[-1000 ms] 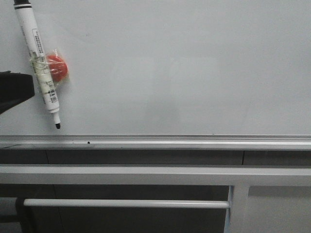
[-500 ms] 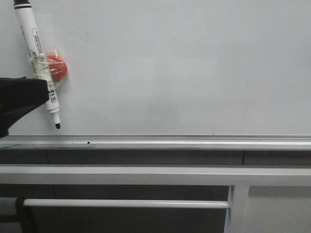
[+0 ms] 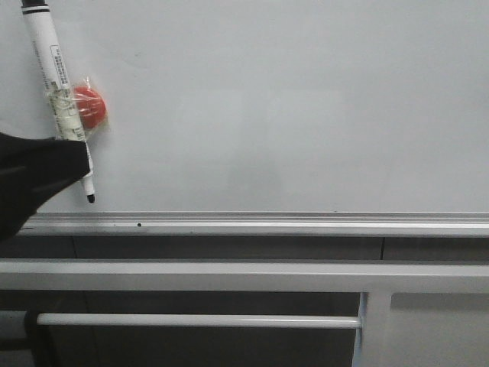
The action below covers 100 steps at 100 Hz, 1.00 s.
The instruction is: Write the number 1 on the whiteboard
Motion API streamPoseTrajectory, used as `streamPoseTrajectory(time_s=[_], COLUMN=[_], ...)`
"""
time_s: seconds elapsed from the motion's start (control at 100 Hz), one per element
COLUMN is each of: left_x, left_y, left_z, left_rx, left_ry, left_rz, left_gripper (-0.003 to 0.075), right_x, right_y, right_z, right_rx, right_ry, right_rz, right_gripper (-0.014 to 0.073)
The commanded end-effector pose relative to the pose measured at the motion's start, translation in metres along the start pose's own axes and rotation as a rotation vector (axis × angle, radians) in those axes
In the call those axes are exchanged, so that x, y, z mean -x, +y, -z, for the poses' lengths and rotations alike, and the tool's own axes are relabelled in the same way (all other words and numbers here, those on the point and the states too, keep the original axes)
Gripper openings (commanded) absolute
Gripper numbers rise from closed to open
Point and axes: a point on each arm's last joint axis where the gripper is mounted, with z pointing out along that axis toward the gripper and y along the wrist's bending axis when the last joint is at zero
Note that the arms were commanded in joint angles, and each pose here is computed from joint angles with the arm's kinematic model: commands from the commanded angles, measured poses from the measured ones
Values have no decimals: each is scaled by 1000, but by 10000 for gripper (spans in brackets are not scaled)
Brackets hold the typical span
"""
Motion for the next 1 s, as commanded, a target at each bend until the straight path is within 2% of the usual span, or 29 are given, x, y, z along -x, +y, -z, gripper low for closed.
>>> streamPoseTrajectory(time_s=[0.0, 0.49, 0.69, 0.99], left_x=[18, 22, 22, 24], left_y=[-6, -13, -8, -9], left_z=[-2, -11, -11, -12], left_rx=[-36, -43, 4, 3], left_ry=[-200, -244, -250, -256], left_rz=[51, 87, 101, 105], left_gripper=[368, 368, 368, 368], right_x=[16, 16, 16, 16], right_y=[1, 1, 1, 1], right_z=[2, 2, 2, 2], right_rx=[5, 5, 5, 5], right_ry=[-96, -96, -96, -96], right_rz=[8, 8, 8, 8], right_gripper=[-63, -63, -63, -63])
